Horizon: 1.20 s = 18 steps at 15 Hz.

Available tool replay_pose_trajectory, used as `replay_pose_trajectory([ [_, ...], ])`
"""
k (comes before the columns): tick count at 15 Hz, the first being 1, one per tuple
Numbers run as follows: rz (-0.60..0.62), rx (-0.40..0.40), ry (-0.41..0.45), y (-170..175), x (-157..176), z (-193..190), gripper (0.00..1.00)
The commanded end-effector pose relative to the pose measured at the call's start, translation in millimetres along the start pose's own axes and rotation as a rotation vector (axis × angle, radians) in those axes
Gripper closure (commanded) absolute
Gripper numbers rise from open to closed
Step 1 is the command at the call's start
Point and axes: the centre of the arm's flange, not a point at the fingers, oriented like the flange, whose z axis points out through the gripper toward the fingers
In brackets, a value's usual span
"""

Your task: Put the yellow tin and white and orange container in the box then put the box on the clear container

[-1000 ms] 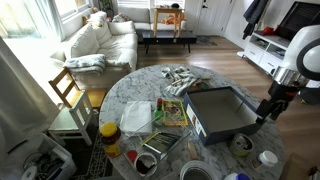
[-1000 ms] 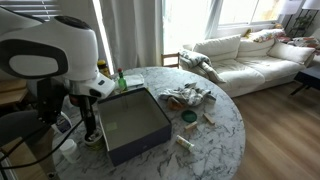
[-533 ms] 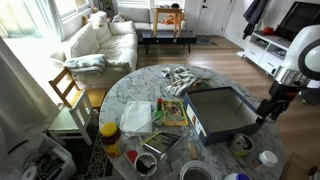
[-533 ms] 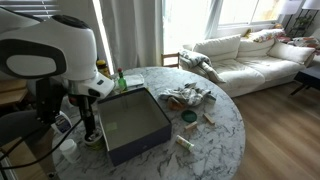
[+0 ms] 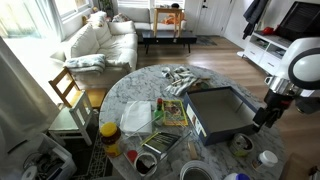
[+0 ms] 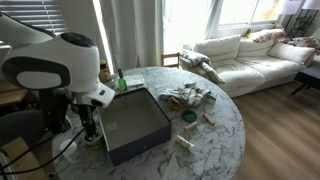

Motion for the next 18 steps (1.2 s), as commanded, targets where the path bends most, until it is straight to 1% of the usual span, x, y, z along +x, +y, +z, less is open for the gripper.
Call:
replay_pose_trajectory([
  [1,-0.053,0.007,-0.008,4,3,28,0.0],
  [5,-0.045,-0.001,-0.017,5,3,54,0.0],
  [9,0.001,-0.002,0.023,9,8,70,0.01],
  [11,0.017,0.0,0.04,10,12,74,0.13],
  [12,0.023,0.002,0.044,11,13,76,0.31],
  [17,0.043,0.004,0.031,15,14,86,0.72],
  [18,0.046,0.006,0.029,15,14,87,0.61],
])
